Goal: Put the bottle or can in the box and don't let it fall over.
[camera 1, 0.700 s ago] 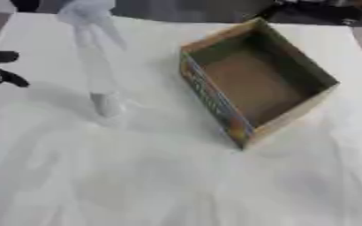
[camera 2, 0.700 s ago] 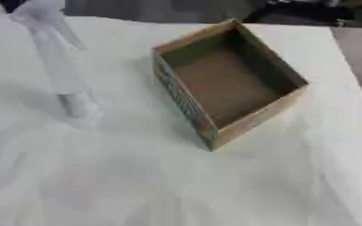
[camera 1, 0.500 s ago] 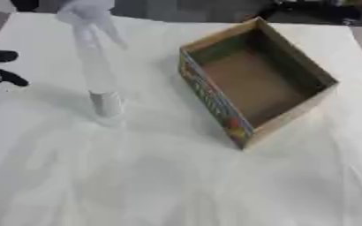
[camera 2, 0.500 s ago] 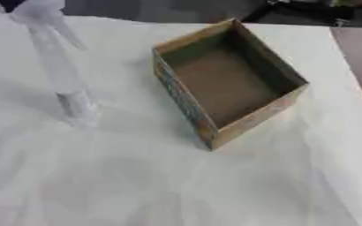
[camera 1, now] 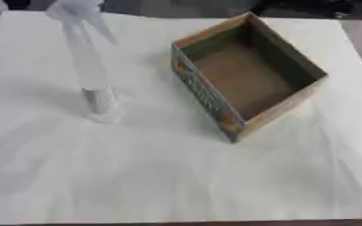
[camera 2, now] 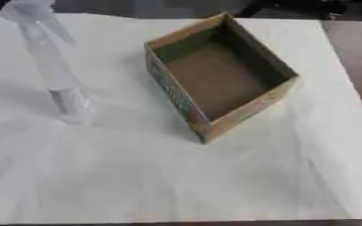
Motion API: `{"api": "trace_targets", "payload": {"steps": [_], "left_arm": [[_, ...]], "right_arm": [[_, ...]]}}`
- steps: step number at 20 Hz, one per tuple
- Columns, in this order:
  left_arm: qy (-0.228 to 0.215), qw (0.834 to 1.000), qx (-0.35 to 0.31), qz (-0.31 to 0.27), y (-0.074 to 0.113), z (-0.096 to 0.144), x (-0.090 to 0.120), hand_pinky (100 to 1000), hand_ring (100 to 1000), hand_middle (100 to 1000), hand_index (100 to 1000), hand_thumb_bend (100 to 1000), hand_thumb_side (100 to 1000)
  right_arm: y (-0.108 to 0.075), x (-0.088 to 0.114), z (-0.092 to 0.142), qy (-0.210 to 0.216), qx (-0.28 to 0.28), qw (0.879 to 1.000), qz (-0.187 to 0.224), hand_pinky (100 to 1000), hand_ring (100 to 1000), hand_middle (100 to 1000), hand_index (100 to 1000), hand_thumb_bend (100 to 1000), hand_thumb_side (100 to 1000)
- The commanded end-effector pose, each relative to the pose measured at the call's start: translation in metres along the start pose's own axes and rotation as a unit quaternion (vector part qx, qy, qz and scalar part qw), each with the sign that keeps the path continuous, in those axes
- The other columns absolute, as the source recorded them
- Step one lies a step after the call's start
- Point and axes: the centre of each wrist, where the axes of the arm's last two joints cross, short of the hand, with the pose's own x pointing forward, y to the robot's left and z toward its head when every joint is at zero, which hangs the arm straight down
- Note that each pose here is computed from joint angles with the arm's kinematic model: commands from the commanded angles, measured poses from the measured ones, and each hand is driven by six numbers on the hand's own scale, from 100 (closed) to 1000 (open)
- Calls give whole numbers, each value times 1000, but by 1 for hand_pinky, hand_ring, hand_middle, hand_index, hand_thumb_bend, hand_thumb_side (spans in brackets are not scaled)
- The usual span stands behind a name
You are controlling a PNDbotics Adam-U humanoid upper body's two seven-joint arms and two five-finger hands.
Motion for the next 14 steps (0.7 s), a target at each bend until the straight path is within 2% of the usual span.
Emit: {"api": "trace_targets", "payload": {"steps": [1, 6, 10, 14], "left_arm": [[-3, 997, -66, -48, 25, -16, 15, 630, 811, 718, 890, 100, 717], [24, 982, -162, -98, 50, -36, 26, 657, 816, 731, 896, 100, 739], [52, 967, -218, -124, 82, -48, 24, 673, 820, 738, 898, 100, 753], [76, 956, -257, -120, 114, -57, 22, 679, 824, 743, 900, 100, 771]], "right_arm": [[-7, 11, -8, -15, 8, 1000, 21, 720, 1000, 918, 987, 100, 306], [-9, 11, -6, -9, 10, 1000, 27, 721, 1000, 916, 985, 100, 293], [-10, 11, -4, -4, 14, 999, 31, 721, 1000, 915, 984, 100, 286], [-11, 11, -4, -1, 17, 999, 33, 722, 1000, 915, 984, 100, 286]]}}
